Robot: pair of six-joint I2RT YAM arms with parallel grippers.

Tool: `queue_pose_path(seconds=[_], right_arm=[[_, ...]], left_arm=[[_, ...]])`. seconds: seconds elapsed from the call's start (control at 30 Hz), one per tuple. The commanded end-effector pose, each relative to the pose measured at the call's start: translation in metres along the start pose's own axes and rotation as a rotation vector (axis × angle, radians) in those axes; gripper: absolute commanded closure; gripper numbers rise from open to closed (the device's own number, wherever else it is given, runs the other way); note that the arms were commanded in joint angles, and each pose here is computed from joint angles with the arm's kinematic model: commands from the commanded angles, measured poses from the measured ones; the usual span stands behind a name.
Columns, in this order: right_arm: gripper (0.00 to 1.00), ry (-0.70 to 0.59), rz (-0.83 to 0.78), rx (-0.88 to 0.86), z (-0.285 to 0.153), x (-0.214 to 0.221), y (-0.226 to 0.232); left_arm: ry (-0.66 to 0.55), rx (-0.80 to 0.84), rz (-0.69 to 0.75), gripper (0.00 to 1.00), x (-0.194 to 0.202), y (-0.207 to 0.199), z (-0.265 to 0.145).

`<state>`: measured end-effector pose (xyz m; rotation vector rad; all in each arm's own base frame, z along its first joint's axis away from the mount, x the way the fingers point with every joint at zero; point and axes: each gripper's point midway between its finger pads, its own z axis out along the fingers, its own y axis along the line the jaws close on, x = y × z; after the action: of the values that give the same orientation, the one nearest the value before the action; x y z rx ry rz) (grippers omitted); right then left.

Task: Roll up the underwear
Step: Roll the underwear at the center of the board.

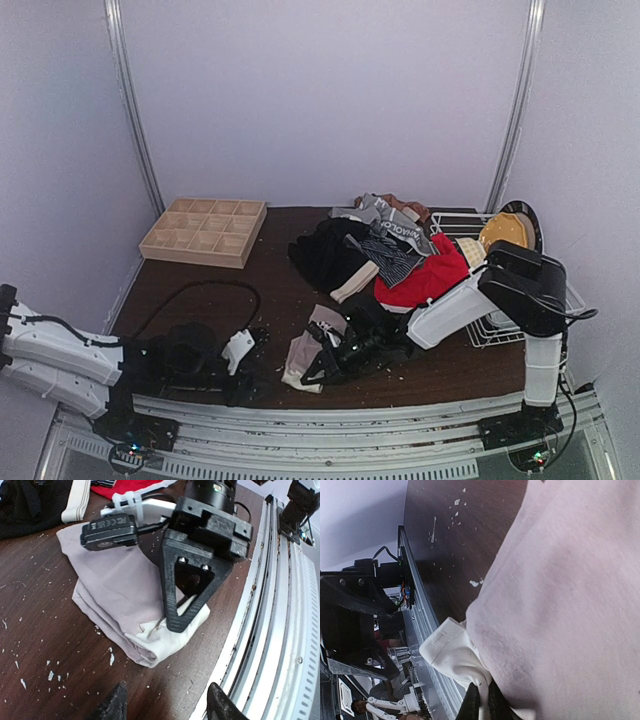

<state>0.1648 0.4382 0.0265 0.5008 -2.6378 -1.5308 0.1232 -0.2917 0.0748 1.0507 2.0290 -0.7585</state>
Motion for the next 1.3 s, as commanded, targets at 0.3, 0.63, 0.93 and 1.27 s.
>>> queue_pose_path(seconds=[0.3, 0.63, 0.93, 1.27], right_arm=[[1.0, 0.014, 0.087, 0.017, -0.002, 0.004, -0.025], [1.0, 0.031, 0.063, 0.05, -0.005, 0.007, -0.03], [1.0, 0.036, 0.054, 0.053, -0.005, 0.008, -0.032], [1.0, 0.031, 0.046, 0.067, -0.006, 0.009, -0.033]], left_arm=[[-0.18, -0.009, 0.453, 0.47, -0.034, -0.011, 0.022], [-0.149, 0.035, 0.499, 0.48, -0.022, -0.011, 0.047], [-0.109, 0.035, 0.475, 0.51, -0.015, -0.002, 0.061], [-0.1, 0.042, 0.409, 0.9, -0.011, 0.01, 0.061]])
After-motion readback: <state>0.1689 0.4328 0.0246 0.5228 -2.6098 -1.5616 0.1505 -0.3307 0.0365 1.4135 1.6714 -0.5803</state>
